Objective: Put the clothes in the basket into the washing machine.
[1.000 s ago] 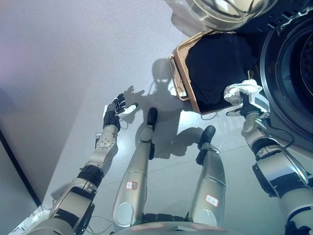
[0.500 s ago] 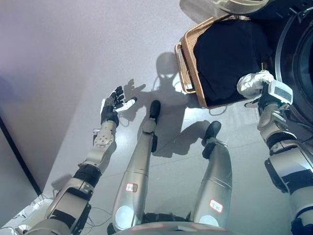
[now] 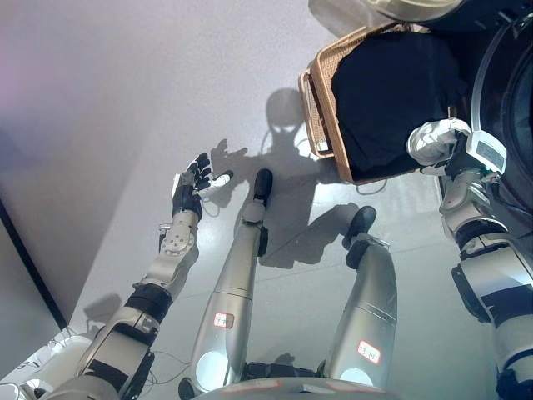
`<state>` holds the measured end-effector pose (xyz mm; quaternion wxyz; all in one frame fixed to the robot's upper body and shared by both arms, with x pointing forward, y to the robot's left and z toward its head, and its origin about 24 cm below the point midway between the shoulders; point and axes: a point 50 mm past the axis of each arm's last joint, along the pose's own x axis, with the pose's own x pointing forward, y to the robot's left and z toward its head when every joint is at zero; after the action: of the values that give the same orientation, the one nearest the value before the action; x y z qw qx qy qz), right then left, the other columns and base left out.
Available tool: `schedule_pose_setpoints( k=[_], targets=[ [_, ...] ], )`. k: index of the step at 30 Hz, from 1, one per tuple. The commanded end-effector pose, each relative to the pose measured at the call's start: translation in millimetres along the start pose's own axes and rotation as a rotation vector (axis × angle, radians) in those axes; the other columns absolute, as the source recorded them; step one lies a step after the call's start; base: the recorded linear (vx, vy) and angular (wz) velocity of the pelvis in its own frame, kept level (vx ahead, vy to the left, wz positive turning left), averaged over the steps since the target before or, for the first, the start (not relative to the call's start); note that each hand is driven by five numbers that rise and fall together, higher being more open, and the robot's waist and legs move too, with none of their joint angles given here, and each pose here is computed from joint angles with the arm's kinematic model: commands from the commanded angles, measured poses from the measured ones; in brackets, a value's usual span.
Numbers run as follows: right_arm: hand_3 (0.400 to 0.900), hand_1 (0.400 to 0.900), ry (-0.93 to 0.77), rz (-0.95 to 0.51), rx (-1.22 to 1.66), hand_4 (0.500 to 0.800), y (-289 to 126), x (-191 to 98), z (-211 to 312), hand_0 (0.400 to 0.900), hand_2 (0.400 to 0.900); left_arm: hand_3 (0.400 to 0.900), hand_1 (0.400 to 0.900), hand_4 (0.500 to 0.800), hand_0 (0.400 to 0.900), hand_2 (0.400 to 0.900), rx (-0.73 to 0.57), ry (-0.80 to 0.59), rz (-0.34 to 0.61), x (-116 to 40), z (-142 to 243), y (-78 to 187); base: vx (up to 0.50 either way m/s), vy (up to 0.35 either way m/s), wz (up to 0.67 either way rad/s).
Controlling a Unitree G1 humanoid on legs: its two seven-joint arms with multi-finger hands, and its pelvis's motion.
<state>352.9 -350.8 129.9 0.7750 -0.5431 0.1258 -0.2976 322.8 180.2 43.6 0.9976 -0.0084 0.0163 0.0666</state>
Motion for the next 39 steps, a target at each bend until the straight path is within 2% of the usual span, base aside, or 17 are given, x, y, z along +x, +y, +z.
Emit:
schedule_pose_setpoints(
  k=[1, 3, 4, 5, 6, 7, 33, 34, 39],
  targets=[
    [0.9, 0.9, 0.1, -0.178, -0.035, 0.8, -45, 11, -33, 0.9, 0.9, 0.9, 0.9, 0.8, 0.9, 0.9, -0.026, -0.045, 0.053, -7.6, -2, 12, 0.028, -0.031, 0.07],
    [0.9, 0.9, 0.093, -0.183, -0.027, 0.8, -47, 12, -31, 0.9, 0.9, 0.9, 0.9, 0.8, 0.9, 0.9, -0.026, -0.048, 0.057, -7.8, -1, 14, 0.011, -0.019, 0.04],
    [0.847, 0.847, 0.092, -0.185, -0.027, 0.768, -48, 12, -31, 0.847, 0.847, 0.9, 0.9, 0.8, 0.9, 0.9, -0.027, -0.053, 0.058, -8.1, 0, 14, 0.0, 0.0, 0.0],
    [0.735, 0.735, 0.089, -0.187, -0.025, 0.701, -50, 13, -30, 0.735, 0.735, 0.9, 0.9, 0.8, 0.9, 0.9, -0.027, -0.053, 0.062, -8.5, -1, 15, 0.0, 0.0, 0.0],
    [0.5, 0.5, 0.087, -0.189, -0.02, 0.56, -51, 13, -29, 0.5, 0.5, 0.9, 0.9, 0.8, 0.9, 0.9, -0.029, -0.049, 0.064, -9.0, -2, 15, 0.0, 0.0, 0.0],
    [0.4, 0.4, 0.088, -0.185, -0.019, 0.5, -50, 13, -28, 0.4, 0.4, 0.9, 0.9, 0.8, 0.9, 0.9, -0.03, -0.046, 0.067, -9.2, -3, 16, 0.0, 0.0, 0.0],
    [0.4, 0.4, 0.097, -0.139, 0.014, 0.5, -41, 12, -24, 0.4, 0.4, 0.9, 0.9, 0.8, 0.9, 0.9, -0.043, -0.039, 0.071, -13.6, -5, 19, -0.005, 0.007, -0.02],
    [0.9, 0.9, 0.096, -0.14, 0.017, 0.8, -40, 12, -23, 0.9, 0.9, 0.9, 0.9, 0.8, 0.9, 0.9, -0.042, -0.039, 0.075, -13.3, -5, 20, 0.014, 0.02, -0.03],
    [0.9, 0.9, 0.087, -0.138, 0.026, 0.8, -40, 12, -21, 0.9, 0.9, 0.9, 0.9, 0.8, 0.9, 0.9, -0.041, -0.048, 0.084, -13.1, -3, 23, 0.004, 0.004, 0.0]
  ],
)
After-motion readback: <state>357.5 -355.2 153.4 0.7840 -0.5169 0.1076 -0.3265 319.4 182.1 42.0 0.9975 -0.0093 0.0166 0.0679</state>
